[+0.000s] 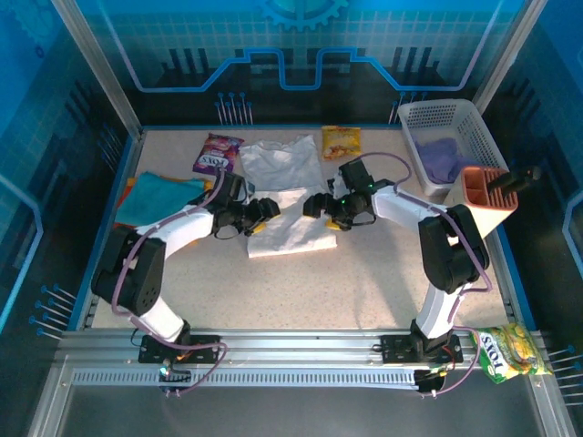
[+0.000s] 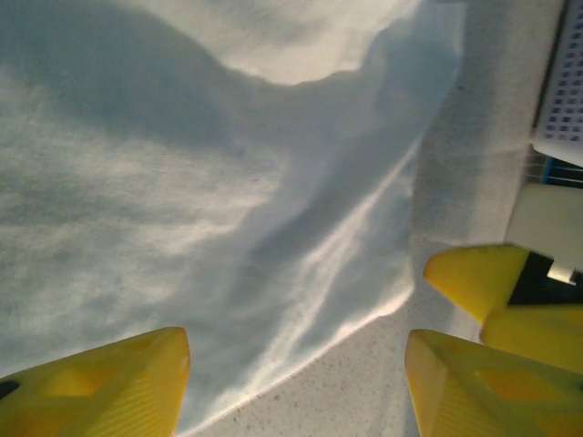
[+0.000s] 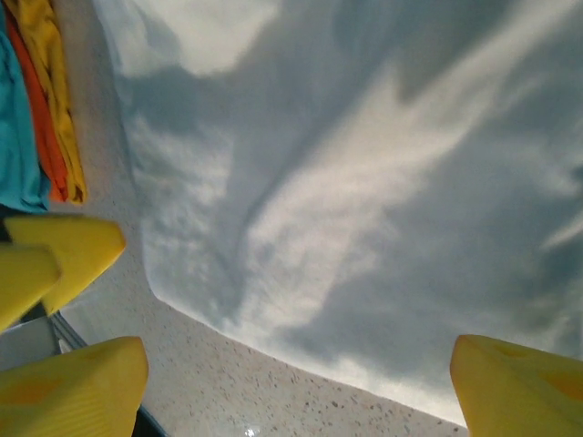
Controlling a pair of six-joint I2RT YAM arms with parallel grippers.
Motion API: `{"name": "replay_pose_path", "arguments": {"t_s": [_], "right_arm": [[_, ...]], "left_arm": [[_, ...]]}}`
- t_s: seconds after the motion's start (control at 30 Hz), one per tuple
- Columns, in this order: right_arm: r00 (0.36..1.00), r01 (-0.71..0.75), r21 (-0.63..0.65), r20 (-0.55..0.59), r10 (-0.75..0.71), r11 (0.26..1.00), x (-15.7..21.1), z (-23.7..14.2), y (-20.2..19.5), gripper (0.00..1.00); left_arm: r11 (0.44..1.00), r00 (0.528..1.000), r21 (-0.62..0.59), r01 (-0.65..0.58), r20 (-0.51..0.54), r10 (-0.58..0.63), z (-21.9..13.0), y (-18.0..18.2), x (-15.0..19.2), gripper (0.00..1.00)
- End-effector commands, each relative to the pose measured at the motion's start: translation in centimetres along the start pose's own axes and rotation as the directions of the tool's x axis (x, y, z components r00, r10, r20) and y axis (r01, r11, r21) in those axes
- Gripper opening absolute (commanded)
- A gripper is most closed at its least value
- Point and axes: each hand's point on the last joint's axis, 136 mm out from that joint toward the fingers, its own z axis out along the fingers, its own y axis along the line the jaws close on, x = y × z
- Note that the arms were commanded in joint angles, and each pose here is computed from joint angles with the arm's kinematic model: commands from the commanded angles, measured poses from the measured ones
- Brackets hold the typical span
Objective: Fold and stack the t-shirts
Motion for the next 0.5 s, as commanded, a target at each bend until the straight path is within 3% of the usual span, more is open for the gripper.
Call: {"name": "replay_pose_path", "arguments": {"t_s": [0.0, 0.27, 0.47], "right_arm": [[1.000, -0.004, -0.045, -0.014, 0.004, 0.999, 1.3, 1.1, -0.4, 0.85], [0.999, -0.034, -0.004, -0.036, 0.034, 0.999, 3.7, 2.3, -4.0, 0.84], [0.999, 0.037, 0.031, -0.007, -0.037, 0.999, 2.6, -0.7, -2.3, 0.85]], "left_arm": [[0.998, 0.999, -0.051, 0.045, -0.005, -0.046, 1.9, 2.6, 0.1, 0.64], [0.982, 0.999, -0.185, 0.038, -0.002, -0.039, 1.5, 7.1, 0.7, 0.63], [0.985, 0.999, -0.174, -0.007, -0.036, 0.000, -2.2, 5.8, 1.8, 0.64]]}}
